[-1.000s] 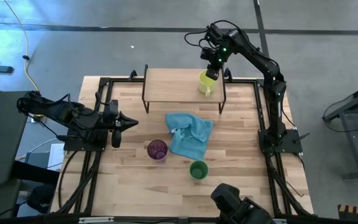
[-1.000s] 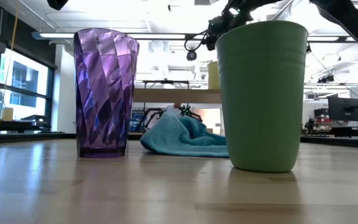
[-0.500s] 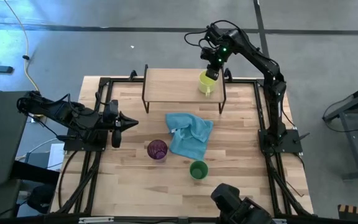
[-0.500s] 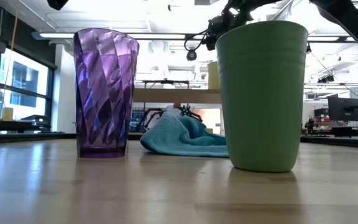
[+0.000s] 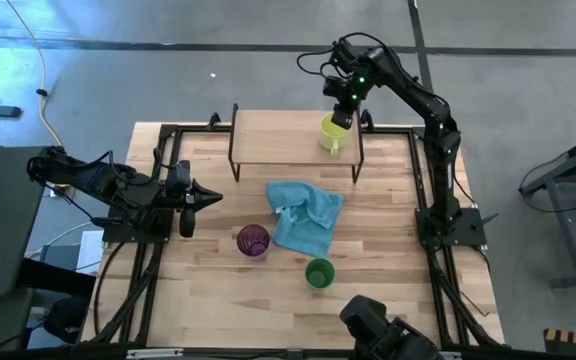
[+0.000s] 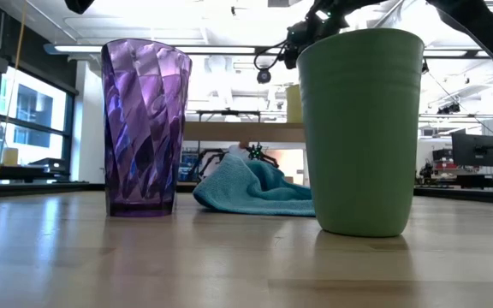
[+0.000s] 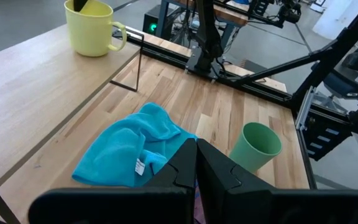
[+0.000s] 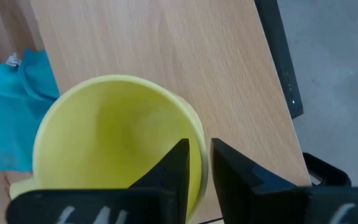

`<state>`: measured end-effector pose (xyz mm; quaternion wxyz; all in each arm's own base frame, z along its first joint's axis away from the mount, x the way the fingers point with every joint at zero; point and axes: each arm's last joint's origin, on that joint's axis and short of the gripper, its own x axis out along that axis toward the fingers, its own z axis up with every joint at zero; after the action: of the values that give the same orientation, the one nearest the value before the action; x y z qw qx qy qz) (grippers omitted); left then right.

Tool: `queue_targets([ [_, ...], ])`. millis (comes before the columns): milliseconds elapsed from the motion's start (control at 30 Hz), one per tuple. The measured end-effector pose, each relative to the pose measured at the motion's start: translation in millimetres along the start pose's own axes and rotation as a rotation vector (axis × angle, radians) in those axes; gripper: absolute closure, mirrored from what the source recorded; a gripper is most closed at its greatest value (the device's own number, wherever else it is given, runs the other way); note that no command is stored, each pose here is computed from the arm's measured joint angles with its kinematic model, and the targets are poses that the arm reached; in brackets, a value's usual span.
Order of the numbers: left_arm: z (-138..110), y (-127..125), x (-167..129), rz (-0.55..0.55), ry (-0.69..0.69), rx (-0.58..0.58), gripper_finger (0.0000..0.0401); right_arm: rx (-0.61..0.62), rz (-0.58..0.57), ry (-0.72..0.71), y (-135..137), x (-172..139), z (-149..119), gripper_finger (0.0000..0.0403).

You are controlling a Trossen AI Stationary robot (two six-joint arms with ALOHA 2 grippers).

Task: Stack small to large cups/mugs on shelf
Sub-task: Put the green cup on the shelf

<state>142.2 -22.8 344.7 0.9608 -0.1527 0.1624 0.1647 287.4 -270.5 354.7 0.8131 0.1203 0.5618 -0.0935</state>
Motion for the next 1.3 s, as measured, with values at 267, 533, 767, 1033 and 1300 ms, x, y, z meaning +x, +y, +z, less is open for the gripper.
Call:
queue_targets([
  [267, 0.0, 0.0, 0.0, 0.0, 0.0, 0.0, 0.04, 0.0, 0.0, 0.0, 1.0, -2.1, -0.8, 0.0345],
  [533, 0.0, 0.1, 0.0, 0.001, 0.0, 0.0, 0.04, -0.013, -0.015, -0.037, 3.7, -15.6, 1.0, 0.0345],
  [767, 0.1, 0.0, -0.1, 0.0, 0.0, 0.0, 0.04, -0.021, -0.029, -0.069, 7.4, -30.2, 1.4, 0.0345],
  [1033, 0.1, 0.0, -0.1, 0.0, -0.001, 0.0, 0.04, -0.016, -0.026, -0.059, 11.5, -37.8, -3.6, 0.0345],
  [1300, 0.1, 0.0, -0.1, 0.0, -0.001, 0.0, 0.04, -0.025, -0.046, -0.098, 17.5, -53.5, -8.1, 0.0345],
])
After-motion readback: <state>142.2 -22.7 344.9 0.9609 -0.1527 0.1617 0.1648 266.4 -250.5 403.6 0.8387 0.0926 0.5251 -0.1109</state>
